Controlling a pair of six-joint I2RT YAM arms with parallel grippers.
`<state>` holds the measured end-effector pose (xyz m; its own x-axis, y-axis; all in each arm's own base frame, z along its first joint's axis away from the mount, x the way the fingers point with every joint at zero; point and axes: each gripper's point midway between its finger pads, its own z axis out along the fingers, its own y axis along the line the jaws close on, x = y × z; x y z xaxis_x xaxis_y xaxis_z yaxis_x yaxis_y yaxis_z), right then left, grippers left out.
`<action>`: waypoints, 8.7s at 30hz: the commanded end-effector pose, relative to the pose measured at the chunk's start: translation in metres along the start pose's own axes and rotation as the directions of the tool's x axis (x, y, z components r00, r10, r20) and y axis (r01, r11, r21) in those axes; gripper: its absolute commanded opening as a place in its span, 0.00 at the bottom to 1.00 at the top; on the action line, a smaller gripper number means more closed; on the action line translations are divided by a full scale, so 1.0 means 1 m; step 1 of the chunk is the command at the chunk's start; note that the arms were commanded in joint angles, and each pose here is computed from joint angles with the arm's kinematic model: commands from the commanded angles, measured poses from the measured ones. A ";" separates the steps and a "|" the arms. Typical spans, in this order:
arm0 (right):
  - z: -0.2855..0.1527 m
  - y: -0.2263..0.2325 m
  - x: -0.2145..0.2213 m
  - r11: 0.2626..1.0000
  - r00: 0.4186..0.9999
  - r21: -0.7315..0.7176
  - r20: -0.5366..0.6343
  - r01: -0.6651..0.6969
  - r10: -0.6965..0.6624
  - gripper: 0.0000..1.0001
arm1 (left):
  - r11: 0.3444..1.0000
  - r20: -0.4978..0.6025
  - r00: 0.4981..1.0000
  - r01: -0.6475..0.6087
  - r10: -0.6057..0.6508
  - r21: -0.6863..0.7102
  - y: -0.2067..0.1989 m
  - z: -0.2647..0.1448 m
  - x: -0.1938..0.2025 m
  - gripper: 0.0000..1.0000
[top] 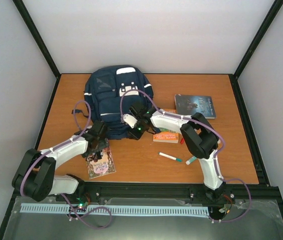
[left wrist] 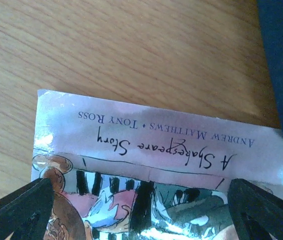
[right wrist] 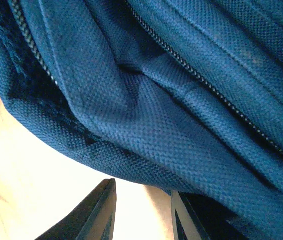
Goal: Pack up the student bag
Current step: Pick up the book from the center of the board.
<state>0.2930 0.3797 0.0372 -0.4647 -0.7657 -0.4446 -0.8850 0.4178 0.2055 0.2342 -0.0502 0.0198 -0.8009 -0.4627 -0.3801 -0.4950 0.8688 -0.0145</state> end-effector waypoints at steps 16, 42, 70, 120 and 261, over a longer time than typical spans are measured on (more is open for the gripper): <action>-0.114 0.000 0.029 0.994 0.987 0.070 0.149 -0.078 0.067 0.58 | 0.948 -0.173 0.951 -0.212 0.256 0.238 -0.071 -0.023 0.085 0.96; -0.040 0.036 0.050 0.928 0.979 -0.312 -0.040 -0.203 0.200 0.50 | 0.995 -0.074 0.993 0.095 -0.093 0.025 -0.032 -0.032 0.051 0.68; 0.020 0.072 0.059 0.762 0.919 -0.515 -0.263 -0.392 0.294 0.64 | 0.997 -0.228 0.973 0.014 -0.033 -0.082 -0.011 0.008 0.092 0.27; 0.023 0.103 -0.006 0.686 0.887 -0.573 -0.200 -0.450 0.415 0.32 | 0.968 -0.212 0.957 0.224 -0.197 0.112 -0.020 0.003 0.102 0.22; -0.320 0.030 -0.136 0.643 0.673 -0.755 0.409 -0.129 0.616 0.71 | 0.073 -0.026 0.754 0.098 -0.656 0.993 -0.123 -0.300 -0.104 0.01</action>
<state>0.3228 0.3395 0.3557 -0.8651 -0.1002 -0.4914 -0.4961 0.0269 0.8679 0.2765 -0.1618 0.3315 -0.3044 -0.9230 -0.2354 0.2038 0.1783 -0.9626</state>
